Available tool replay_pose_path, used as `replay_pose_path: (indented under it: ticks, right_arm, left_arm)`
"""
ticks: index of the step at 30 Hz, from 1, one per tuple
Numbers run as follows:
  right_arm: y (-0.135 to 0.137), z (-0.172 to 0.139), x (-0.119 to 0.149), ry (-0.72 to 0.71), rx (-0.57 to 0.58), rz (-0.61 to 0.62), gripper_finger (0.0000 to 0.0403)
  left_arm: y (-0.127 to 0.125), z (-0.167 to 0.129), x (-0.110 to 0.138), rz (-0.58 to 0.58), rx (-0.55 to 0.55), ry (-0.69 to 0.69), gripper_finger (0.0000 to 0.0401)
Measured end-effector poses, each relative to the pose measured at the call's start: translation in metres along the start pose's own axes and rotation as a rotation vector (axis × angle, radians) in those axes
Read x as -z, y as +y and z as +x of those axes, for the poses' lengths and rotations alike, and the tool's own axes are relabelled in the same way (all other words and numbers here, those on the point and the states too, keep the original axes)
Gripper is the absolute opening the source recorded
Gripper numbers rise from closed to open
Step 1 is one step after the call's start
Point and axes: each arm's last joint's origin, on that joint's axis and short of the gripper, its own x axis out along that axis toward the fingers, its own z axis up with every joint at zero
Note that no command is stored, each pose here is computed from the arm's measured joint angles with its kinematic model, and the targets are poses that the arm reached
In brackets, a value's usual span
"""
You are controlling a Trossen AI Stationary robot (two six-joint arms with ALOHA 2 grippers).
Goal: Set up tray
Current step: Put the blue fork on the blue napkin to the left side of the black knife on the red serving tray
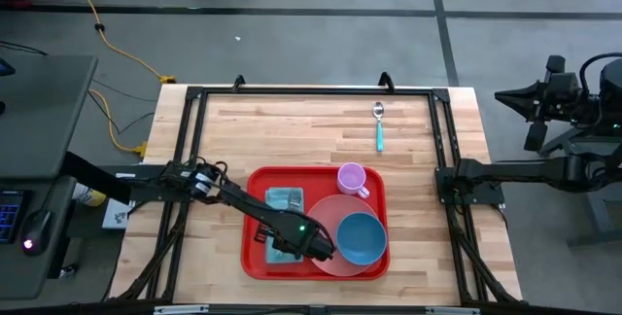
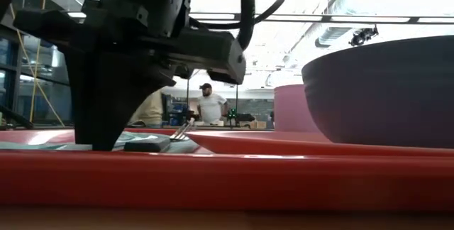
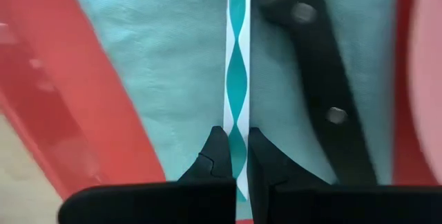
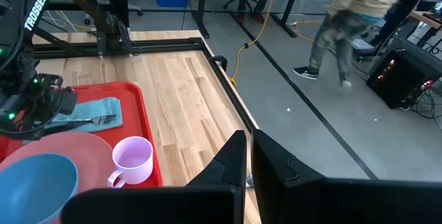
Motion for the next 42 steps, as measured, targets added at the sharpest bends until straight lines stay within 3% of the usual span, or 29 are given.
replay_pose_path:
  ticks: [10,38,42]
  right_arm:
    - [0.000,0.000,0.000,0.000,0.000,0.000,0.0000]
    - [0.001,0.000,0.001,0.010,-0.014,-0.001,0.0000]
    - [0.001,0.000,0.001,0.010,-0.014,-0.001,0.0000]
  left_arm:
    - [0.009,-0.031,-0.010,-0.024,-0.081,-0.054,0.0029]
    - [0.008,-0.030,-0.028,-0.074,-0.113,-0.024,0.0029]
    - [0.000,-0.012,-0.026,-0.072,-0.129,-0.004,0.0029]
